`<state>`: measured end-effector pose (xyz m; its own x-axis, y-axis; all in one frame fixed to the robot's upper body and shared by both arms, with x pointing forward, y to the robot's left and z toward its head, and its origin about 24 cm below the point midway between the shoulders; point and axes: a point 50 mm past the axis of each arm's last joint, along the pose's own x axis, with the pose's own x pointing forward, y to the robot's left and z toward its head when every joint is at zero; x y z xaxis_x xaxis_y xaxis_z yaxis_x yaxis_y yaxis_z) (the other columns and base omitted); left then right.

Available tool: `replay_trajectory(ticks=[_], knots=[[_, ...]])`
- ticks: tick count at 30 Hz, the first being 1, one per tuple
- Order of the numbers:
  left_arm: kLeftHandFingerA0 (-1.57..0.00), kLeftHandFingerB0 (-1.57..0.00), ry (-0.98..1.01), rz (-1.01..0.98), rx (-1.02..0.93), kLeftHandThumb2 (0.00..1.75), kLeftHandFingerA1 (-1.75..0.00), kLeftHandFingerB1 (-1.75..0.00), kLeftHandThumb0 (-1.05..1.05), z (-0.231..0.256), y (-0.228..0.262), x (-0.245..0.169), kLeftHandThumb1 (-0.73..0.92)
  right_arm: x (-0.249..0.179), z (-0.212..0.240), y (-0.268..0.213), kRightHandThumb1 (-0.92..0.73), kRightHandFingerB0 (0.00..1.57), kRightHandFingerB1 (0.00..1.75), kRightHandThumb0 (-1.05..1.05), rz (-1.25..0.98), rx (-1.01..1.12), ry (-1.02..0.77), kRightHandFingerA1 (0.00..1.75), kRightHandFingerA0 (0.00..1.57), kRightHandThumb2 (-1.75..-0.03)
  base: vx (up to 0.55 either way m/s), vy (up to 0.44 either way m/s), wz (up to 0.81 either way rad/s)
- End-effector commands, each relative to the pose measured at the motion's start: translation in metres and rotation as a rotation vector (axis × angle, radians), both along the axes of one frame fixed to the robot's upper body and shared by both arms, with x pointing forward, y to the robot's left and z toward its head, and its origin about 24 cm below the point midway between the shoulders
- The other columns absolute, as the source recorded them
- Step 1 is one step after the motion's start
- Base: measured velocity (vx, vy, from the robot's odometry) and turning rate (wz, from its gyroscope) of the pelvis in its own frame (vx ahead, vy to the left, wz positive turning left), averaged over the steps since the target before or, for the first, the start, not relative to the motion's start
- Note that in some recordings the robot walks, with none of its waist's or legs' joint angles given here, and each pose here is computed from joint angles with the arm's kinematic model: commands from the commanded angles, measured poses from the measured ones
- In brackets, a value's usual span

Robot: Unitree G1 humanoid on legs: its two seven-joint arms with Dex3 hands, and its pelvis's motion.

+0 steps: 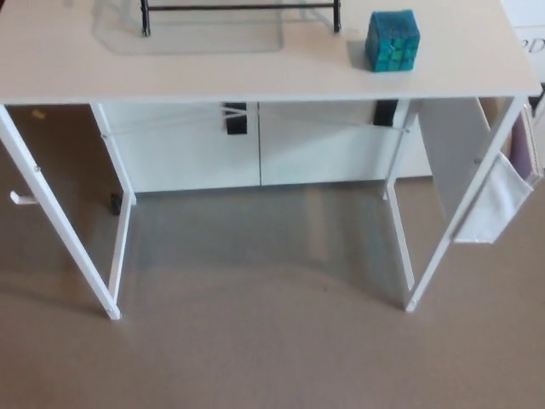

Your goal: The robot walks towards a desk on which a file tray is kept in the middle and a cube is kept to its right. The robot lifts the cube using its right hand and places it on the file tray.

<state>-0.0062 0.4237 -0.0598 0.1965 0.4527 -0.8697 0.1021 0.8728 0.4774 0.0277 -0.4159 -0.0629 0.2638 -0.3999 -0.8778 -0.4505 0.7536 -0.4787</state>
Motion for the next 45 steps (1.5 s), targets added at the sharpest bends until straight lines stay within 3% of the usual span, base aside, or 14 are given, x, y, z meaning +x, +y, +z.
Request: replay_trajectory(ticks=[1,5,16,17,20,22,27,31,35,40,42,43,44,45], knots=[[-0.03,0.0,0.001,-0.008,0.001,0.68,-0.68,-0.09,-0.94,0.002,0.002,-0.003,0.65,-0.001,0.003,-0.002,-0.49,0.05,0.19,-0.74,0.024,-0.02,0.02,0.27,0.03,-0.87,0.16,-0.128,0.1],[-0.06,0.0,0.002,-0.011,0.008,0.68,-0.71,-0.1,-0.93,0.002,0.002,-0.002,0.69,-0.001,0.003,-0.001,-0.47,0.12,0.16,-0.77,-0.002,-0.009,-0.023,0.13,0.0,-0.8,0.24,-0.208,0.2],[-0.04,0.0,-0.008,-0.038,-0.001,0.69,-0.68,-0.08,-0.95,0.004,0.001,0.004,0.68,-0.002,0.001,-0.001,-0.44,0.01,0.17,-0.67,-0.02,0.025,-0.035,0.44,0.03,-0.82,0.06,-0.032,-0.03],[-0.03,0.0,-0.008,-0.036,-0.002,0.68,-0.67,-0.09,-0.95,0.005,0.002,0.004,0.65,-0.003,0.001,0.0,-0.45,0.0,0.17,-0.66,-0.025,0.023,-0.036,0.27,0.0,-0.83,0.08,0.135,-0.04],[-0.07,0.0,0.009,-0.028,0.006,0.69,-0.7,-0.09,-0.94,0.004,0.002,0.001,0.66,-0.005,0.004,-0.001,-0.51,0.08,0.11,-0.81,0.021,-0.004,-0.007,0.13,0.0,-0.84,0.13,0.206,-0.01],[-0.07,0.0,0.007,-0.027,0.003,0.7,-0.71,-0.1,-0.96,0.004,0.003,0.001,0.66,-0.005,0.002,0.0,-0.47,0.08,0.15,-0.75,0.003,-0.01,-0.015,0.12,0.0,-0.8,0.05,0.166,-0.07],[-0.05,0.0,-0.007,-0.023,-0.003,0.67,-0.72,-0.13,-0.96,0.005,0.002,0.001,0.66,-0.004,0.003,0.0,-0.45,0.0,0.24,-0.62,0.001,0.024,-0.01,0.34,0.0,-0.85,0.04,-0.003,0.02],[-0.09,0.0,0.001,-0.011,0.006,0.72,-0.72,-0.13,-0.92,0.004,0.003,0.001,0.67,-0.002,0.002,0.0,-0.46,0.03,0.19,-0.7,0.011,-0.003,0.005,0.22,0.0,-0.84,0.08,-0.106,0.08],[-0.07,0.0,0.013,-0.018,0.006,0.71,-0.75,-0.15,-0.96,0.004,0.004,-0.005,0.67,-0.008,0.002,0.001,-0.46,0.05,0.13,-0.74,-0.015,0.024,0.005,0.26,0.05,-0.82,0.13,-0.151,0.13],[-0.11,0.0,0.027,-0.035,0.016,0.7,-0.76,-0.17,-0.96,0.005,0.003,-0.004,0.68,-0.007,-0.001,0.001,-0.46,0.08,0.22,-0.72,0.025,-0.039,0.027,0.21,0.02,-0.83,0.16,-0.11,0.03],[-0.06,0.0,0.007,-0.024,0.006,0.69,-0.73,-0.16,-0.96,0.005,0.003,-0.005,0.67,-0.007,0.0,0.002,-0.45,0.05,0.12,-0.72,-0.008,0.021,0.012,0.26,0.06,-0.8,0.18,-0.019,-0.03],[-0.06,0.0,0.006,-0.024,0.004,0.69,-0.73,-0.16,-0.96,0.005,0.004,-0.005,0.67,-0.008,0.0,0.002,-0.45,0.05,0.12,-0.72,-0.007,0.023,0.007,0.26,0.06,-0.8,0.13,0.029,-0.1],[-0.06,0.0,0.007,-0.024,0.001,0.67,-0.72,-0.12,-0.97,0.004,0.003,-0.005,0.67,-0.008,0.0,0.002,-0.5,0.03,0.19,-0.7,0.049,-0.008,0.032,0.44,0.09,-0.84,0.16,0.06,-0.13],[-0.07,0.0,0.027,-0.041,0.016,0.69,-0.75,-0.17,-0.97,0.004,0.003,-0.006,0.69,-0.009,-0.001,0.003,-0.48,0.0,0.19,-0.7,0.033,-0.011,0.026,0.39,0.01,-0.86,0.21,0.082,-0.17]])
